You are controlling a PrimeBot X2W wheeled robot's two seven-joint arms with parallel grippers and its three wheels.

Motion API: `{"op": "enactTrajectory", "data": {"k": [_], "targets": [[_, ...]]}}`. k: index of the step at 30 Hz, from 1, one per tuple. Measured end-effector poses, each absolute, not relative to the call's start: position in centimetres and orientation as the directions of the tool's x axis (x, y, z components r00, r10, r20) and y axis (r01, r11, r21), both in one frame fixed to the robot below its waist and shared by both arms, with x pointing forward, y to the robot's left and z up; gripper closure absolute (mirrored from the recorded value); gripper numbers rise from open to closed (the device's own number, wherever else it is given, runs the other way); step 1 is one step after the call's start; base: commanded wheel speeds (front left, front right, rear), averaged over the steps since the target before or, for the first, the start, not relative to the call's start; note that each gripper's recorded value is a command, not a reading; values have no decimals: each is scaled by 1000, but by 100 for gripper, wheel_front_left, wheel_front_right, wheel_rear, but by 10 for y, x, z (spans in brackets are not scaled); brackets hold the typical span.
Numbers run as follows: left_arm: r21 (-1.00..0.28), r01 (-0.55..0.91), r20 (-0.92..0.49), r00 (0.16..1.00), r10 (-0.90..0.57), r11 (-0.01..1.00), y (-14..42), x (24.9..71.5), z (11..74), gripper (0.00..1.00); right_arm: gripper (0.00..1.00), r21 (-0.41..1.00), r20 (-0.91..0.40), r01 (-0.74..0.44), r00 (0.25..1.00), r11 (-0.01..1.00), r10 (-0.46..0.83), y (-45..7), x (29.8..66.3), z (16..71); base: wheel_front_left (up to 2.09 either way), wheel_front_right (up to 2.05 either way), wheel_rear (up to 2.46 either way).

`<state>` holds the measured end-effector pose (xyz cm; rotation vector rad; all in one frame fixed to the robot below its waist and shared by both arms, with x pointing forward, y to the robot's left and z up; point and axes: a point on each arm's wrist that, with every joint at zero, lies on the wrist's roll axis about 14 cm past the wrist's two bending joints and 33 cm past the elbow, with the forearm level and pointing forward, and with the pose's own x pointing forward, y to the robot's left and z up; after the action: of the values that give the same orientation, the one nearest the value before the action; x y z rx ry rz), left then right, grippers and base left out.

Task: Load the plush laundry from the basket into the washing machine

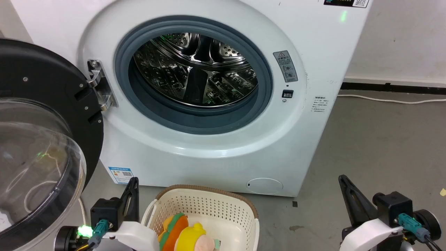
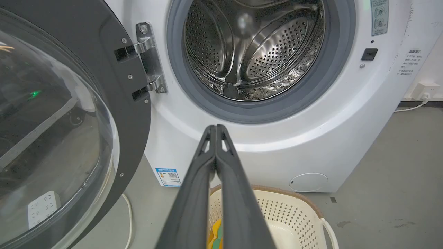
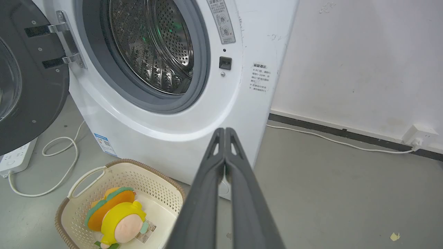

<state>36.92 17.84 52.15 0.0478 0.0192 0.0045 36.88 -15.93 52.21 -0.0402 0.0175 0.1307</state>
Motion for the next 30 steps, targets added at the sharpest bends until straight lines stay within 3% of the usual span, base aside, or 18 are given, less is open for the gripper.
{"op": "enactTrajectory", "data": {"k": [11,12,30], "targets": [[48,-4,-19,1000,5,999,178,369,521,100,100,-39,-20,-131,991,991,130,-159,369,522,0,0,0],[48,-4,-20,1000,5,999,178,369,521,0,0,-38,-20,-131,991,991,130,-159,369,522,0,0,0],[47,33,-50,998,-30,998,168,373,507,0,0,-9,-13,-118,993,993,118,-163,371,519,0,0,0]]}}
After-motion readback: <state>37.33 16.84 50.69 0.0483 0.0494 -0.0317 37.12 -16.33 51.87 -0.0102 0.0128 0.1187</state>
